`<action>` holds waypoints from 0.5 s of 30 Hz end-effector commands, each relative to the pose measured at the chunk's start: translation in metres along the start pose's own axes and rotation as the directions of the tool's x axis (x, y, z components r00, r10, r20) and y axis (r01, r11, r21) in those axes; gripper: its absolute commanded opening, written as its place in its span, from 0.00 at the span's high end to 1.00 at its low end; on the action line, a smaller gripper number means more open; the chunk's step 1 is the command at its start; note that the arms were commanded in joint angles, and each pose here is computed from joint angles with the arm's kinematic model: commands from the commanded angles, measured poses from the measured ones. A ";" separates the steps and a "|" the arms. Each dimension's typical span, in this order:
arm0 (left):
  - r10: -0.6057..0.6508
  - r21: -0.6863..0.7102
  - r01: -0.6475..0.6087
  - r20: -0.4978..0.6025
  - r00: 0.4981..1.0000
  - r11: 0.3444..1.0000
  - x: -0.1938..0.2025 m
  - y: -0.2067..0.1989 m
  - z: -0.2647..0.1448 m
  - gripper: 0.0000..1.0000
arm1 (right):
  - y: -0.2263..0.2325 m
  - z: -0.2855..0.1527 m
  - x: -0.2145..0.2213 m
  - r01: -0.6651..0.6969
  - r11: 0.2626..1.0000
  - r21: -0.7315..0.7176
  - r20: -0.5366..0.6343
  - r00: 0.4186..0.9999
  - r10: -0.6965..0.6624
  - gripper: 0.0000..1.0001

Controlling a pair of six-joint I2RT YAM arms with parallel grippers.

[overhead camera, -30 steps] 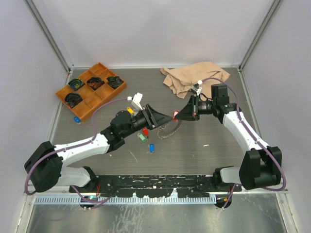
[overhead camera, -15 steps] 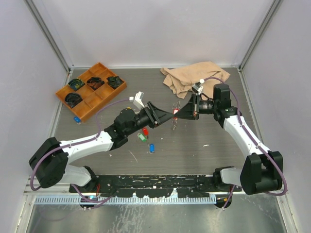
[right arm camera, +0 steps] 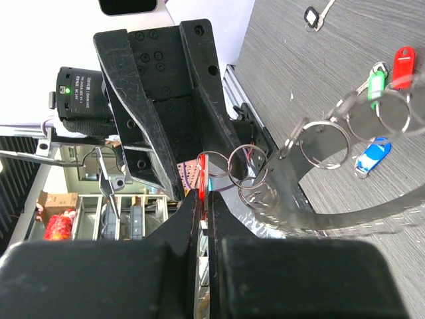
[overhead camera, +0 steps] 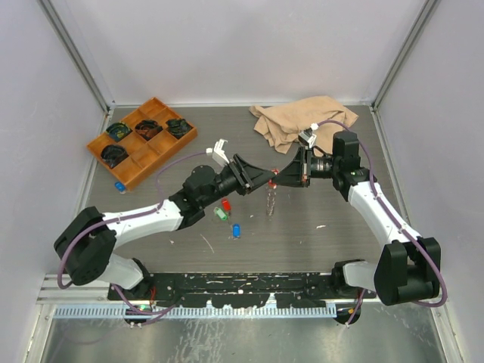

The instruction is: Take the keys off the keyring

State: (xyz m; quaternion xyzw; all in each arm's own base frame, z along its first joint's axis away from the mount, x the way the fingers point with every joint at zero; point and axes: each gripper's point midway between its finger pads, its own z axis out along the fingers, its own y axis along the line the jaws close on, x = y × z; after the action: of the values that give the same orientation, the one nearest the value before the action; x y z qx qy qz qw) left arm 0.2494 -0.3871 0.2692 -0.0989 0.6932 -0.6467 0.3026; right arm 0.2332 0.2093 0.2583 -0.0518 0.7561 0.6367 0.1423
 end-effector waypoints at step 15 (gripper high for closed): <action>-0.115 0.169 0.109 0.027 0.993 0.980 -0.013 -0.037 0.014 0.81 | 0.027 -0.003 0.005 0.088 0.993 -0.080 -0.021 0.996 -0.090 0.99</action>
State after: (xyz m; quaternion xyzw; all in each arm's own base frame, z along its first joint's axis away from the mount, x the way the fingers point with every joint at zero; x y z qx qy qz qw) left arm 0.2551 -0.3987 0.2766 -0.1192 0.6682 -0.6805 0.2762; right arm 0.2333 0.2098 0.2579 -0.0477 0.7543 0.6398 0.1397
